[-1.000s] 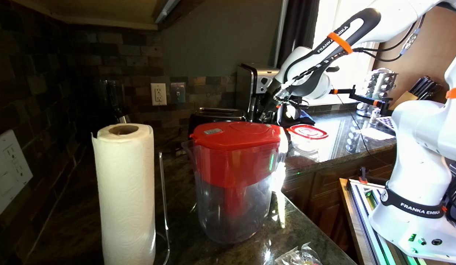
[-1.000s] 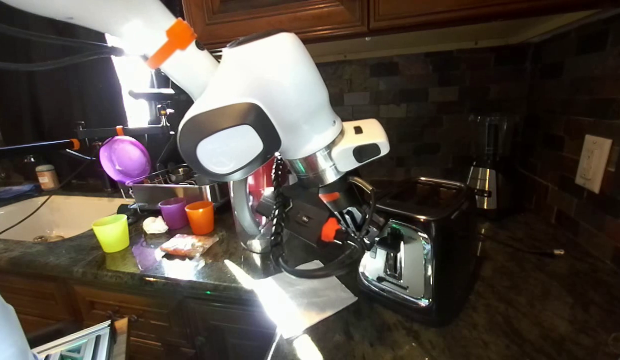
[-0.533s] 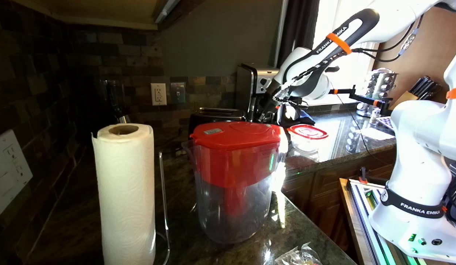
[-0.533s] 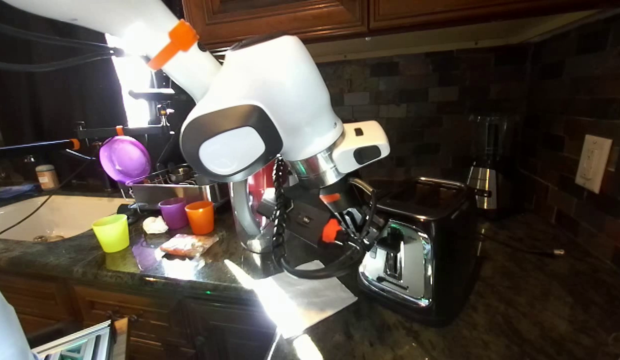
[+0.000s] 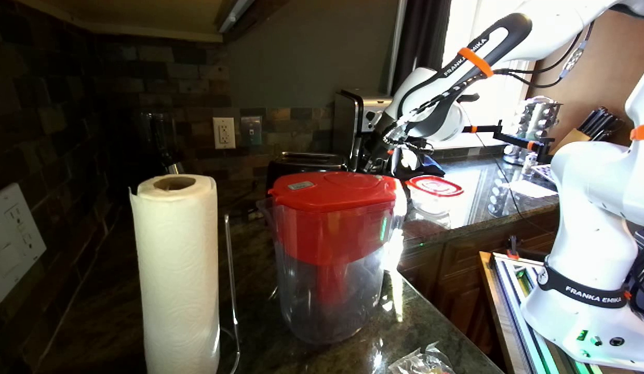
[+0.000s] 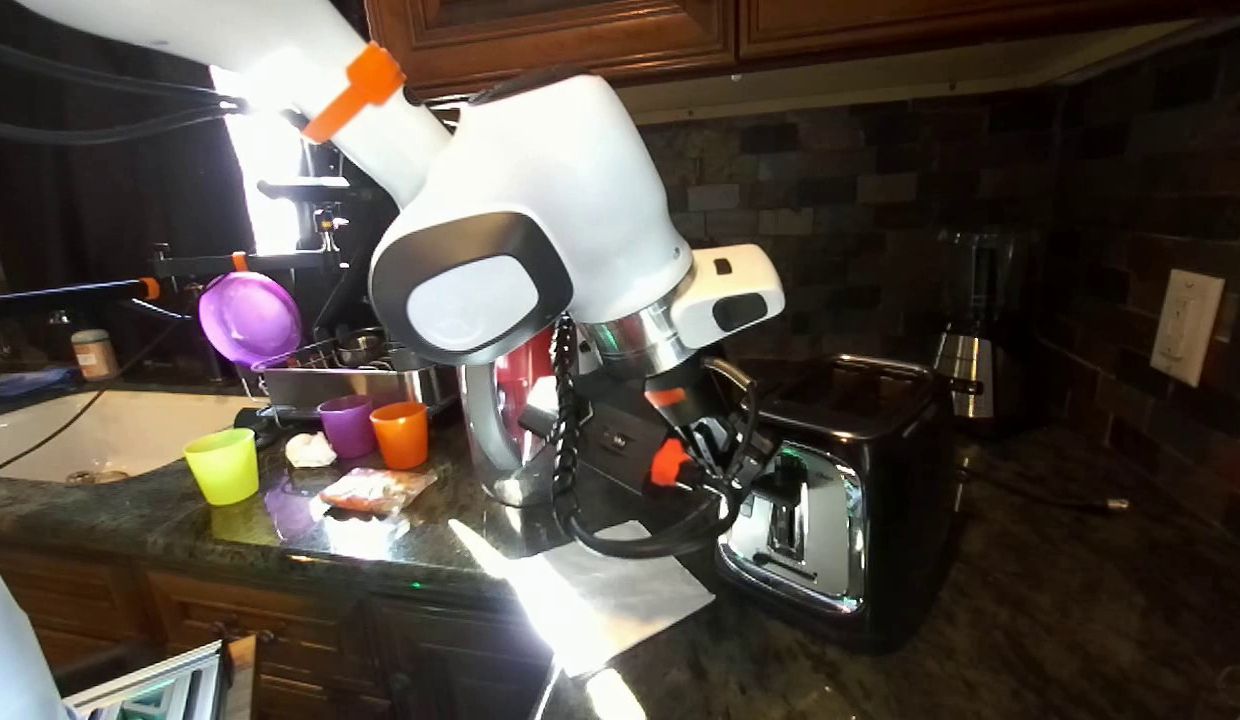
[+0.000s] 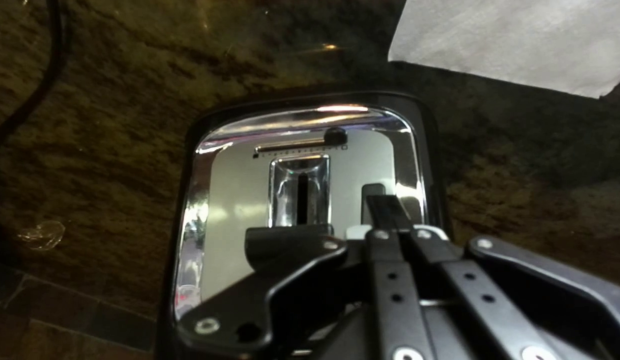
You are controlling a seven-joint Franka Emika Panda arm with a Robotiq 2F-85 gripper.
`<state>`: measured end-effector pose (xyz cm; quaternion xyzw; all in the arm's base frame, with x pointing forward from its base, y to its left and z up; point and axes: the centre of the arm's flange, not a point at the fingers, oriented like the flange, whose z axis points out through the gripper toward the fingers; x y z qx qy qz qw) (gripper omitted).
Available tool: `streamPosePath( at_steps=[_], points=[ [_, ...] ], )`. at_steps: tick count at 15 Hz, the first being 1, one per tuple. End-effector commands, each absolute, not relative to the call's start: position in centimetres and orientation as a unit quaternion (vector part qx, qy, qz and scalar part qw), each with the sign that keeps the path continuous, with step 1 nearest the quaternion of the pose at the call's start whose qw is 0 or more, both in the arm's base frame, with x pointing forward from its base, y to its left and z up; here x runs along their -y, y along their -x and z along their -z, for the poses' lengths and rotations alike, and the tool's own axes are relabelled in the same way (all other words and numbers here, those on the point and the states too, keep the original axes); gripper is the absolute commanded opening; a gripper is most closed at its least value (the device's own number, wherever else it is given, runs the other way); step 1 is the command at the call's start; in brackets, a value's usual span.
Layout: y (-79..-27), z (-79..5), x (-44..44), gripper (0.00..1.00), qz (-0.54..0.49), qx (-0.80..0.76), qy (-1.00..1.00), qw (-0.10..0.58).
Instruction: Press a button on the toaster.
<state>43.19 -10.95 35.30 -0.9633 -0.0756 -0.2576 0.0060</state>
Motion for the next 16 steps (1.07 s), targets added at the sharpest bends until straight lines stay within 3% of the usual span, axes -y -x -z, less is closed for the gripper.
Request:
streamPosePath(
  at_steps=[1,16],
  points=[
    [-44.04,-34.56,11.45,0.00,0.253,0.078,0.964,0.014],
    [-44.44,-34.36,11.43,0.00,0.247,0.092,0.964,0.022]
  ],
)
